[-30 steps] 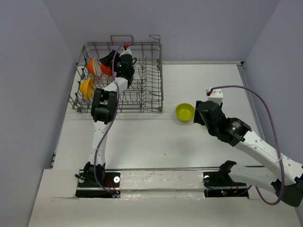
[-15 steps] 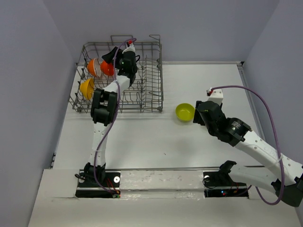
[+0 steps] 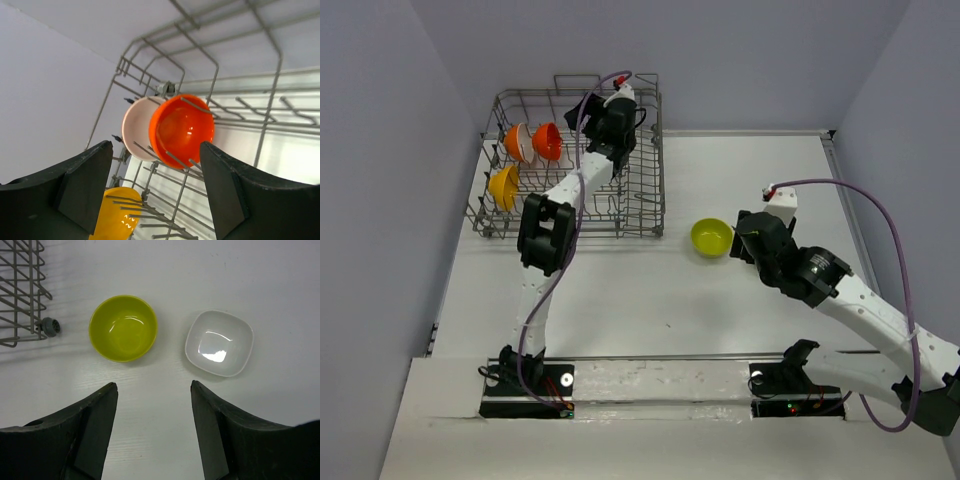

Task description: Load the bowls into the dish rack

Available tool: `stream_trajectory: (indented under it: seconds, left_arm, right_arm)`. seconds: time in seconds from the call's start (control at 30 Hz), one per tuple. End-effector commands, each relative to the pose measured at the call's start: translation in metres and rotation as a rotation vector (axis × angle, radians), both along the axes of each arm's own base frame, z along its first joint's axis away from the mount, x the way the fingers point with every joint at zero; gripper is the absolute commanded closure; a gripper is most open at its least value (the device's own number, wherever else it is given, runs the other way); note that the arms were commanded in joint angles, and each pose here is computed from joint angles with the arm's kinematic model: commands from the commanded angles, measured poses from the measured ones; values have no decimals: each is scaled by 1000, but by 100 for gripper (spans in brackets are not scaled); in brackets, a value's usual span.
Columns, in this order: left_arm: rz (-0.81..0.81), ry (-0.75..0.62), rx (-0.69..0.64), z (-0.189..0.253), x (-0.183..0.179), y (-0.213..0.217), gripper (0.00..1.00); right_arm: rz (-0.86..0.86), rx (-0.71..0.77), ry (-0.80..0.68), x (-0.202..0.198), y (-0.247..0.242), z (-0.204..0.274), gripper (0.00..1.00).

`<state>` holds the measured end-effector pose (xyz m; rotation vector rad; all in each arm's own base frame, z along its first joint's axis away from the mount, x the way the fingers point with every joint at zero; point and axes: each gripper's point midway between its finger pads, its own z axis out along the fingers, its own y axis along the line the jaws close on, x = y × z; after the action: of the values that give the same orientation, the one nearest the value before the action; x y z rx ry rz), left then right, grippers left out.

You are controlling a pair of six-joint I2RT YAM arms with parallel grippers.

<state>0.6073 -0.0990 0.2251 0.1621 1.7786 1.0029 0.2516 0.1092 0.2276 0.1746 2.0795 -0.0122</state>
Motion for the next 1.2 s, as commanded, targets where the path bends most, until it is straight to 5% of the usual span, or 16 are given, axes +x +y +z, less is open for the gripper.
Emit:
stream_trajectory:
  seconds: [0.0,0.13,0.37,0.7,1.17]
  left_arm:
    - [-79,-309,-294,165,-49,-18,17]
    - [-224,-371,-475,231,-101,-44,17]
    - [-593,-298,-785,266,-188,-102,20]
    - [-721,-259,-872,239,-260,-87,20]
    - [-709,-266,-873,218,-285,-65,18]
  right_arm:
    - [-112,18,-75,7,-14,26,34]
    - [-144,5,-76,10,-15,23,34]
    - [-151,-6,44,33,1,-14,37]
    - [-116,53,194,90,18,-71,52]
    - [-149,47,261,115,17,-105,52]
